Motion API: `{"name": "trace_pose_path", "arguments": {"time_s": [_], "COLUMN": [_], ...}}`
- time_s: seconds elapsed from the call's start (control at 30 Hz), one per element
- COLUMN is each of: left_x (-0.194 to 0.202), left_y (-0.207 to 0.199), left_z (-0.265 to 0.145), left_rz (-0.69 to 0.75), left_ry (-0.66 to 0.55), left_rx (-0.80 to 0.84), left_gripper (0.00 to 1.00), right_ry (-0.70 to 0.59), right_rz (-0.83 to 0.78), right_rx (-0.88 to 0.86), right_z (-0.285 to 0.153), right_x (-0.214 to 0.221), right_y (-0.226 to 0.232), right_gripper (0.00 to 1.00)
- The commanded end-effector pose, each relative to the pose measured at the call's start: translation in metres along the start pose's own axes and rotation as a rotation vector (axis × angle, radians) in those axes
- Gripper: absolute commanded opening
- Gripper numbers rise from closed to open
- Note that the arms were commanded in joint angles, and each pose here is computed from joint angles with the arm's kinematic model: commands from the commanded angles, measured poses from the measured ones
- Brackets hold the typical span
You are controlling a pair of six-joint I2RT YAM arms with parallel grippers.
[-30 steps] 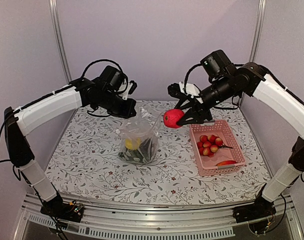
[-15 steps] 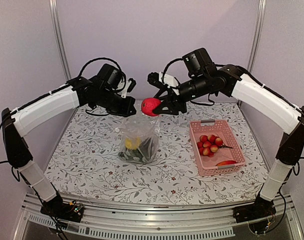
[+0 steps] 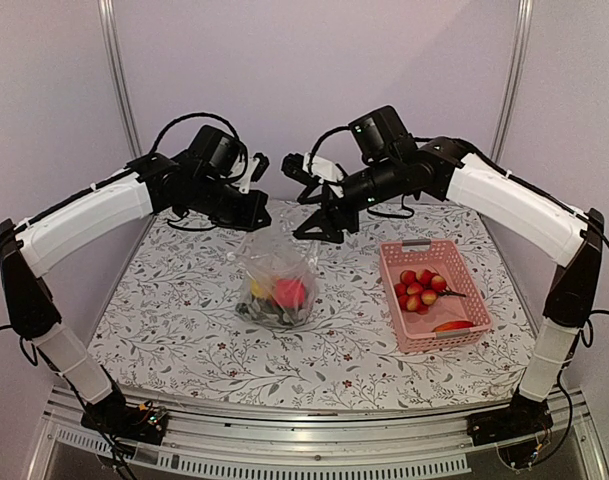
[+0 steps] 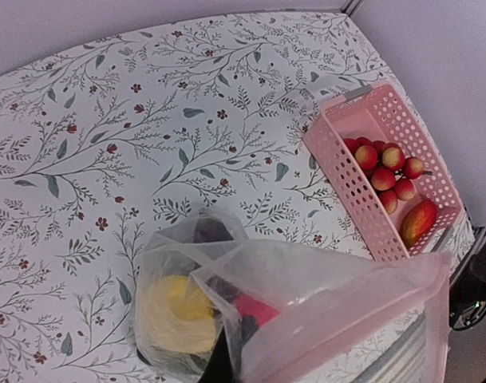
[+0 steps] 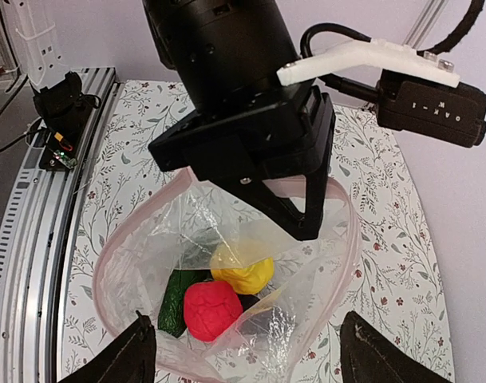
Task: Place the food in the zip-top bag and seal the zipper
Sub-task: Place the fake fruit in the zipper food storage bag, then pick up the fake fruit from the bin.
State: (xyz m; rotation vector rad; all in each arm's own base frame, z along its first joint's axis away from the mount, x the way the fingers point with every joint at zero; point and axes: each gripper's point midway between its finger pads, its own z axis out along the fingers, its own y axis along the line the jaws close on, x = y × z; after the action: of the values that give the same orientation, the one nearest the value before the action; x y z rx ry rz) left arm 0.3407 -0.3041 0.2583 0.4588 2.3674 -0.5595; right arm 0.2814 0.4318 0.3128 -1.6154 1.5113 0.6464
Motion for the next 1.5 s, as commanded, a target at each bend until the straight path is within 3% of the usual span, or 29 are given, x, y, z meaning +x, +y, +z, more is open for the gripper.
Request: {"name": "trace_pose_path", "arguments": {"time_s": [0.0, 0.33, 0.73, 1.1, 1.3, 1.47], "left_x": [-0.008, -0.014, -0.014, -0.015, -0.015, -0.014], "left_y": [-0.001, -0.001, 0.0, -0.001, -0.001, -0.002], "left_z": [-0.008, -0.008, -0.003, -0.002, 0.0, 0.001], "left_rz": [0.002, 0.022, 0.024, 0.01, 0.009, 0.003], "left_ry": [-0.039, -0.061, -0.062, -0.07, -0.066, -0.06], "left_rx": [0.008, 0.007, 0.005, 0.008, 0.005, 0.015], "left_gripper": [0.0, 0.0, 0.0, 0.0, 0.0, 0.0], "right_ry": [-0.053, 0.016, 0.233, 0.505, 0.707, 0.802], "right_rz": [-0.005, 0.018, 0.2, 0.197, 0.115, 0.116], "right_rx": [0.021, 0.18, 0.226, 0.091, -0.007, -0.073], "right_z": [-0.02, -0.081, -0.131, -0.149, -0.149, -0.147], "right_x": [-0.023, -0.002, 0.104, 0.218, 0.286, 0.318], "right_y": [0.002, -0.005, -0.021, 0.011, 0.041, 0.052], "right_gripper": [0.78, 0.78, 0.71, 0.53, 0.44, 0.37]}}
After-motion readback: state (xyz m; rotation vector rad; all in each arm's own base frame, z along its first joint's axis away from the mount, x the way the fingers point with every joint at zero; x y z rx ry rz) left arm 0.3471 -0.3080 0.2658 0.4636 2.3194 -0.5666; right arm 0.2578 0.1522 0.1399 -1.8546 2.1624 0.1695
